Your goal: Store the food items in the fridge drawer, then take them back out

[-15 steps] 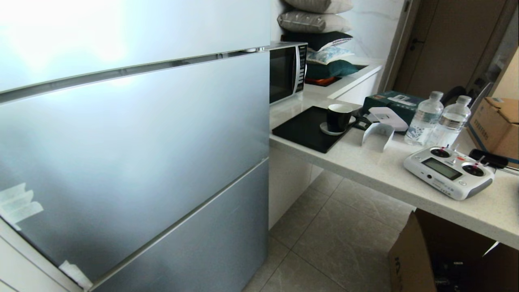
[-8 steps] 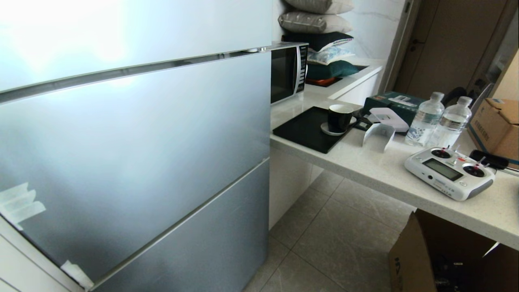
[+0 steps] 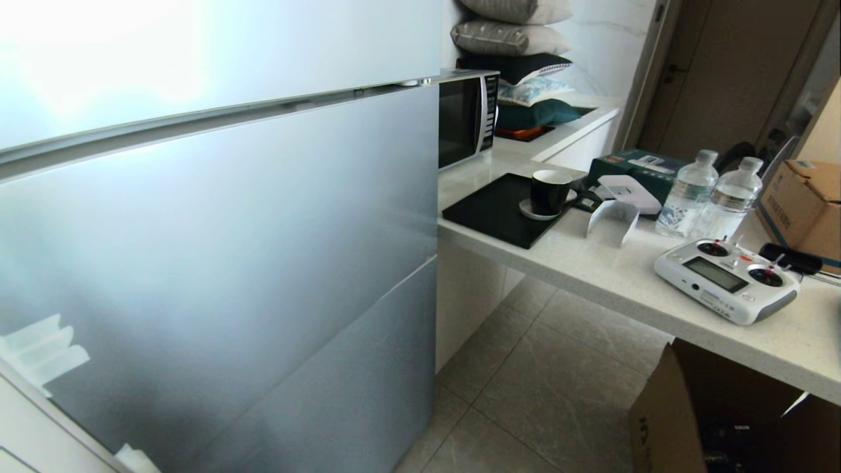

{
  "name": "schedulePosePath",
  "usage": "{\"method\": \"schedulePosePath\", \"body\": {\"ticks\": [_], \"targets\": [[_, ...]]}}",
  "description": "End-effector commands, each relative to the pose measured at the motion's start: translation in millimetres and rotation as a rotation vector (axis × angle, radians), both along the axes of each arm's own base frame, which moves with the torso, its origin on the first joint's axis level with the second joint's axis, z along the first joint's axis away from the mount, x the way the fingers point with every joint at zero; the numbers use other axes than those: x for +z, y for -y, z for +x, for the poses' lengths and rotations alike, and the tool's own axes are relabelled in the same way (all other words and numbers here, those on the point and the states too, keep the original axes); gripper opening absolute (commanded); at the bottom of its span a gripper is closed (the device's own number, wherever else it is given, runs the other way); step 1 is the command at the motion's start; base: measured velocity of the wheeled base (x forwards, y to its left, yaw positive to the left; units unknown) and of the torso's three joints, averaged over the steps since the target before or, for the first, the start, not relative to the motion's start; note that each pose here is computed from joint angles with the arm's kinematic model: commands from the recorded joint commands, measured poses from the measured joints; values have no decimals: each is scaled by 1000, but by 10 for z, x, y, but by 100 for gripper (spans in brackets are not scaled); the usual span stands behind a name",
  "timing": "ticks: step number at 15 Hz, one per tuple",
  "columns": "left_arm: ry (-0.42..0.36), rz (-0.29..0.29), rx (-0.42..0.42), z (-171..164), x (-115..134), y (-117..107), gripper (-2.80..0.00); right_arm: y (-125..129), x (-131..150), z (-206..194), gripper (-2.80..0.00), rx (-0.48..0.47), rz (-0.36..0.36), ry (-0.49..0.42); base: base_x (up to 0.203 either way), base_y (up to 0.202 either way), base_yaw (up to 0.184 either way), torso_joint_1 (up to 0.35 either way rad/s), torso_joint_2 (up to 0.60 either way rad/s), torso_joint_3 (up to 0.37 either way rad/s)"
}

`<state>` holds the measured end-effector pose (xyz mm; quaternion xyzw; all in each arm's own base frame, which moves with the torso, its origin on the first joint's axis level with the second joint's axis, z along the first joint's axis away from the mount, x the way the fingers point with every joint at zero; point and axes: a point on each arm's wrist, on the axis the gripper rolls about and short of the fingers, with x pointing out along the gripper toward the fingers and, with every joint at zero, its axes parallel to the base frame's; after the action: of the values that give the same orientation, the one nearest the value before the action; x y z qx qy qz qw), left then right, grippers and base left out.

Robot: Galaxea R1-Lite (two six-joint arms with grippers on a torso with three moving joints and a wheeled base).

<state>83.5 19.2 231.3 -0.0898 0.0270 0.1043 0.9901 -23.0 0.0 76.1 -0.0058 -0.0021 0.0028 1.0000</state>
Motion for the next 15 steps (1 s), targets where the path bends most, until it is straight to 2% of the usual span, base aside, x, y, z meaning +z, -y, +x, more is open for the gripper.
{"method": "schedulePosePath", "body": {"ticks": [1,8,15], "targets": [[31,8,-3,-76,14,20,-280,0,0,0,-280,1,-1,0,0,0,0,0,0,0],[62,34,-32,-336,-160,89,-280,0,0,0,-280,1,-1,0,0,0,0,0,0,0],[22,33,-87,-386,-366,113,-280,0,-4,1,-280,1,-1,-1,0,0,0,0,0,0]]}}
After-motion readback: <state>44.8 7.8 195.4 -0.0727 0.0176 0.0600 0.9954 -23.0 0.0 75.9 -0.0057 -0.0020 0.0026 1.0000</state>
